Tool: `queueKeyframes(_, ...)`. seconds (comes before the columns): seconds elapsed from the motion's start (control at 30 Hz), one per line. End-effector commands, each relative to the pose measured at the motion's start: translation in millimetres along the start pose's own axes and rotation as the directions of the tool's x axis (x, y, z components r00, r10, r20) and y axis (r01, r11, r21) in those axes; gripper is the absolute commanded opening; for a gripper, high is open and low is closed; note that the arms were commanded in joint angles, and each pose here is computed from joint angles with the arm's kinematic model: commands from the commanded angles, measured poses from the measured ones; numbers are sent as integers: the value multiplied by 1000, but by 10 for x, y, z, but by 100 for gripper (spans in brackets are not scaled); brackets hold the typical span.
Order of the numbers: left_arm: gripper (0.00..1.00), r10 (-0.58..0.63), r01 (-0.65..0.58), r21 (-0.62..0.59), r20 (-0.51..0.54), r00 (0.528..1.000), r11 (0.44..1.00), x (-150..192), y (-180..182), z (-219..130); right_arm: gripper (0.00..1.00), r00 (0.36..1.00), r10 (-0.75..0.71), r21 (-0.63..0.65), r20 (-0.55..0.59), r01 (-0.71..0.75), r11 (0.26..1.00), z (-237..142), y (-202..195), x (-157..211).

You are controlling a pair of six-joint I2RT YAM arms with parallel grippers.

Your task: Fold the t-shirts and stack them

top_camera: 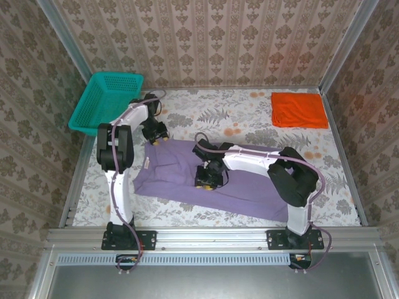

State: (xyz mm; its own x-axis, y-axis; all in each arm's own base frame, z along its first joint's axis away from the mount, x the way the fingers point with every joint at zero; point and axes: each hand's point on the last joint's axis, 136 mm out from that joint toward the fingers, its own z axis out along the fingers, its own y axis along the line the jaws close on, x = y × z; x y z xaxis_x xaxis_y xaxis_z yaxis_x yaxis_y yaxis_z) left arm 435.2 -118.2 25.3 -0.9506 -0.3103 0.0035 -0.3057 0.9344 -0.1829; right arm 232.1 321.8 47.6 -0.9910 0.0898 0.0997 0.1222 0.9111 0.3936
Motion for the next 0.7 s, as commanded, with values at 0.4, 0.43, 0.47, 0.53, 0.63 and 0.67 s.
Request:
queueKeyframes(0.4, 52, 168, -169, 8, 100, 981, 986, 61, -588, -679, 39, 767, 464, -106, 444, -469, 877, -1462, -1977, -1048)
queueKeyframes(0.43, 51, 177, -179, 12, 96, 980, 984, 146, -636, -661, 39, 751, 475, -95, 459, -490, 867, -1492, -2131, -1084)
queueKeyframes(0.47, 49, 181, -182, 13, 87, 980, 983, 217, -657, -623, 39, 741, 480, -80, 471, -505, 859, -1509, -2255, -1116)
queueKeyframes(0.53, 45, 194, -195, 13, 67, 979, 981, 362, -705, -510, 38, 726, 495, -62, 478, -534, 843, -1499, -2500, -1196)
queueKeyframes(0.63, 43, 182, -182, -35, 12, 983, 983, 488, -598, -252, 37, 704, 531, -43, 472, -583, 811, -1451, -2779, -1280)
queueKeyframes(0.67, 43, 176, -176, -52, -6, 984, 983, 508, -548, -173, 38, 689, 547, -42, 475, -603, 796, -1439, -2866, -1299)
